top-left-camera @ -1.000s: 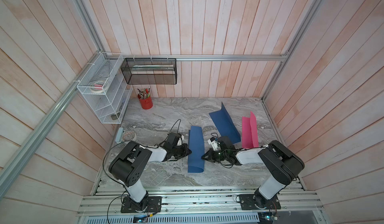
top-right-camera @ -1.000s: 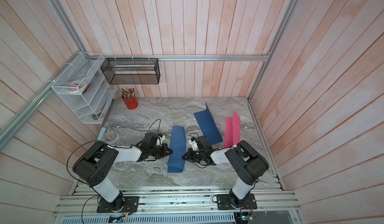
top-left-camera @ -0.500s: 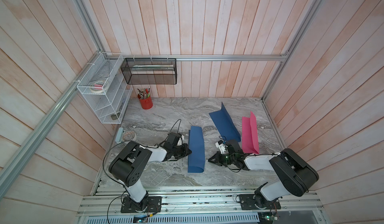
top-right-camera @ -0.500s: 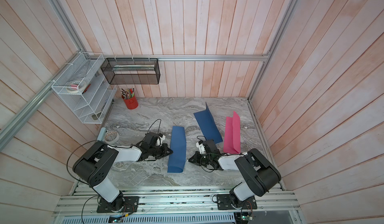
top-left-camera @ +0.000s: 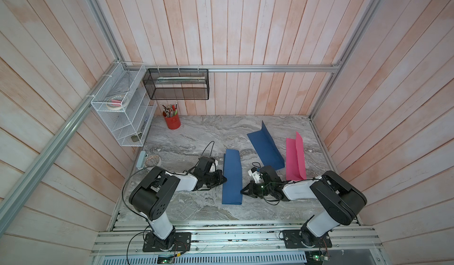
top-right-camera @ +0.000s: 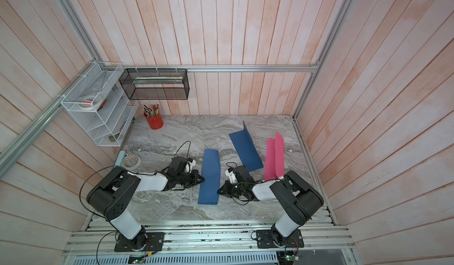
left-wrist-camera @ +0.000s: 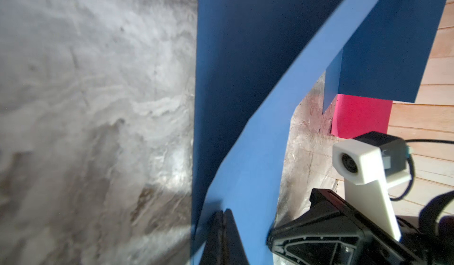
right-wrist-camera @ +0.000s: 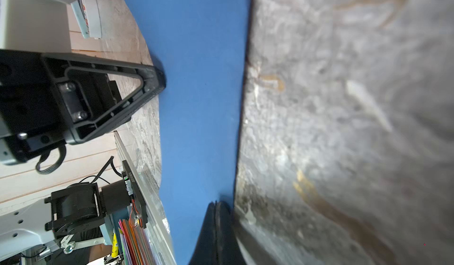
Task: Fold the rectangular paper in half along the long edge
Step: Fold the paper at the center of the board.
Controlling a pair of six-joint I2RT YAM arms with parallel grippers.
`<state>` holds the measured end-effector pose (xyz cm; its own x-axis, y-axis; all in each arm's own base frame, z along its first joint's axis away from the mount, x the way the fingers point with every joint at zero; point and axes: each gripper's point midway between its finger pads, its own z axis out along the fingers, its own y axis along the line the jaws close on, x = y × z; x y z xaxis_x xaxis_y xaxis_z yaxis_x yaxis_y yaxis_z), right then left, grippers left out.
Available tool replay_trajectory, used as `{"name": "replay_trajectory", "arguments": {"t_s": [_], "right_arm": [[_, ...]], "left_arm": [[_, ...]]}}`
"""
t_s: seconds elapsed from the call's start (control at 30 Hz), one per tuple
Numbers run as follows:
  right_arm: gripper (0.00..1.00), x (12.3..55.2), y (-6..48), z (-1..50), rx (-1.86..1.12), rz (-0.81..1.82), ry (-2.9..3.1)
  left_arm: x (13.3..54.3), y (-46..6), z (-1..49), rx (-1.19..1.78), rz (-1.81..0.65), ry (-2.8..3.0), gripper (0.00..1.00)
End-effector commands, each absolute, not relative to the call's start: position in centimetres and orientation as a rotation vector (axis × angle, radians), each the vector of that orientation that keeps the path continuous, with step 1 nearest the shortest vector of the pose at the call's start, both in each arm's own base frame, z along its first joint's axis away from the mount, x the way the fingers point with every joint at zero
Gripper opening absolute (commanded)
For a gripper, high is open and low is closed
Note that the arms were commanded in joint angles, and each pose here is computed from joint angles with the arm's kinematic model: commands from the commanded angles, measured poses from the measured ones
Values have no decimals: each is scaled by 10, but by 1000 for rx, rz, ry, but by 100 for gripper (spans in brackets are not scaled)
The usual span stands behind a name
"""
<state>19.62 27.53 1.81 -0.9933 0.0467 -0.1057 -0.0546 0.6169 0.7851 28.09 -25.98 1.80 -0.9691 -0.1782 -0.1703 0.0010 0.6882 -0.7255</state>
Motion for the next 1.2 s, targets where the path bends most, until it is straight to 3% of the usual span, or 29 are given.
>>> {"name": "replay_trajectory", "arguments": {"t_s": [0.0,0.17,0.37,0.57,0.97,1.17], "right_arm": [[0,176,249,-3,72,1213,2823],[0,184,236,10,79,1188,2786],[0,208,274,45,-42,1281,2688],[0,200,305,40,-105,1340,2711],[0,160,247,0,98,1207,2836],[0,182,254,28,29,1196,2764]], "left_arm": [[241,-225,-38,-246,-899,2920,0],[240,-225,-39,-247,-901,2920,0],[241,-226,-39,-247,-905,2920,0],[240,-226,-40,-249,-901,2926,0],[243,-227,-40,-234,-892,2930,0],[244,-228,-40,-231,-892,2930,0]]}}
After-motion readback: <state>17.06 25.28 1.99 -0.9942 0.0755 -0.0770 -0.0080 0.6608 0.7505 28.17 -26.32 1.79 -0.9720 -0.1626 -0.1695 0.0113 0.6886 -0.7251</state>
